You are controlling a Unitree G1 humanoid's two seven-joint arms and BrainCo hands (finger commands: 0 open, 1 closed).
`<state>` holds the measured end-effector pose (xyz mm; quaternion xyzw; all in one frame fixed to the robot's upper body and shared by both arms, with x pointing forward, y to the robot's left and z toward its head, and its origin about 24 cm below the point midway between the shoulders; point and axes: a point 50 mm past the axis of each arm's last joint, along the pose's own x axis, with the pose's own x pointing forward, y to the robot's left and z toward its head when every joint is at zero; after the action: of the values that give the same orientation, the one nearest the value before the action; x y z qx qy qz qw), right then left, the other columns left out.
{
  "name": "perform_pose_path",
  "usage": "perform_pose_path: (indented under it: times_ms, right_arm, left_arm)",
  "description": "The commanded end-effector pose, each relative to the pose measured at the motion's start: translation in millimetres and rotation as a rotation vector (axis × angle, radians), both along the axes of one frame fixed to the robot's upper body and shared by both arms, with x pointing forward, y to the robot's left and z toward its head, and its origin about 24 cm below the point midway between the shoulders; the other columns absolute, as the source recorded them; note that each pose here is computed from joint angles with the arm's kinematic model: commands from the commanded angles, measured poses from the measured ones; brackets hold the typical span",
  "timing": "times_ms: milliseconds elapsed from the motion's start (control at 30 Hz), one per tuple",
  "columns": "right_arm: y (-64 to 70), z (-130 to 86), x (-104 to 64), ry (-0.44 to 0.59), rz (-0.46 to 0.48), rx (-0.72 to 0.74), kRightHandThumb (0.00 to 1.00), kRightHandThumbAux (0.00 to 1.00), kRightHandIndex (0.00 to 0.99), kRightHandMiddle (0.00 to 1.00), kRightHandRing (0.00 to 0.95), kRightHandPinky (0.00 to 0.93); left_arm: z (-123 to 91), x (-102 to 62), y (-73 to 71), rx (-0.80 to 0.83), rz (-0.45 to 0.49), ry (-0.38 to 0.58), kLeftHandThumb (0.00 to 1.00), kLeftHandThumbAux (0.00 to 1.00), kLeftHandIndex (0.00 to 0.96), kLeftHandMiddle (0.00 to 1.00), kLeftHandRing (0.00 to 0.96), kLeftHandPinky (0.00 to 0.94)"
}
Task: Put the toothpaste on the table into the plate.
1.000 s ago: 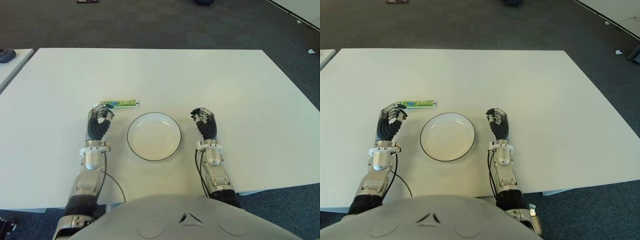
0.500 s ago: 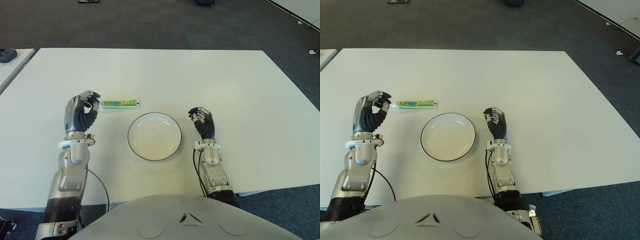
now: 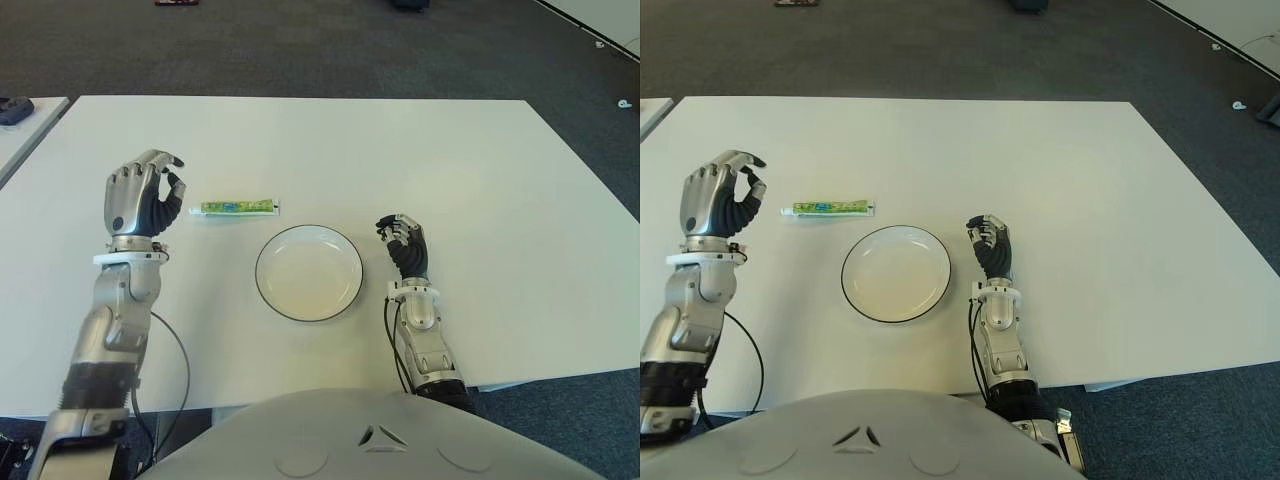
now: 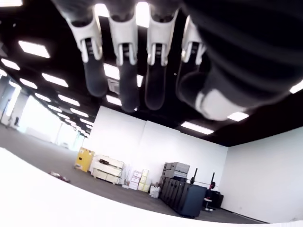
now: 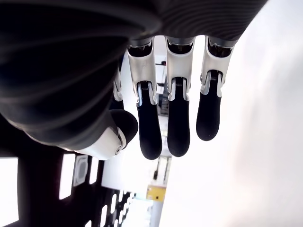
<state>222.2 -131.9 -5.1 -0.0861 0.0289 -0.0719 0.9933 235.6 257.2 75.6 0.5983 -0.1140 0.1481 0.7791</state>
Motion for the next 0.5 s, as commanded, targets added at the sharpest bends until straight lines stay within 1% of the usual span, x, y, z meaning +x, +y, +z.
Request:
perform_pose_path:
  times_ms: [33, 67, 100, 200, 267, 333, 433, 500]
  right_arm:
    - [0.8, -2, 0.5, 0.016, -0.013, 0.012, 0.706, 0.727, 0.428, 0.472, 0.451, 0.452]
    - [0.8, -2, 0.5, 0.015, -0.013, 0.012, 0.706, 0.727, 0.428, 0.473, 0.453, 0.453]
    - [0.7, -3, 0.5, 0.013, -0.013, 0.012, 0.706, 0.727, 0.428, 0.473, 0.453, 0.454]
    - [0.6, -3, 0.4, 0.010, -0.012, 0.012, 0.706, 0.727, 0.428, 0.469, 0.451, 0.445]
    - [0.2, -3, 0.4, 0.009, -0.014, 0.012, 0.706, 0.727, 0.428, 0.465, 0.446, 0.439]
    - [0.3, -3, 0.2, 0.009, -0.014, 0.012, 0.706, 0.727, 0.428, 0.462, 0.443, 0.434]
    - [-0.7, -3, 0.0, 0.014, -0.021, 0.008, 0.706, 0.727, 0.428, 0.457, 0.437, 0.429]
    - [-1.4, -4, -0.1, 0.019, -0.026, 0.005, 0.706, 0.727, 0.428, 0.454, 0.433, 0.428]
  left_arm:
    - [0, 6.8, -0.3, 0.087, -0.021, 0.023, 0.664, 0.388, 0.145, 0.191, 0.201, 0.242]
    - [0, 7.9, 0.1, 0.099, -0.023, 0.033, 0.654, 0.370, 0.119, 0.160, 0.170, 0.208]
    - [1, 10.1, 0.3, 0.115, -0.027, 0.056, 0.651, 0.364, 0.110, 0.149, 0.158, 0.197]
    - [3, 16.1, 0.8, 0.152, -0.038, 0.116, 0.619, 0.319, 0.041, 0.072, 0.071, 0.104]
    - [5, 21.2, 0.9, 0.180, -0.049, 0.162, 0.602, 0.296, 0.021, 0.040, 0.039, 0.069]
    - [5, 22.6, 1.1, 0.189, -0.052, 0.179, 0.590, 0.282, 0.010, 0.020, 0.020, 0.048]
    - [6, 31.6, 2.2, 0.246, -0.074, 0.248, 0.573, 0.254, 0.003, 0.006, 0.006, 0.032]
    - [6, 40.6, 3.6, 0.284, -0.088, 0.300, 0.564, 0.239, 0.001, 0.003, 0.003, 0.023]
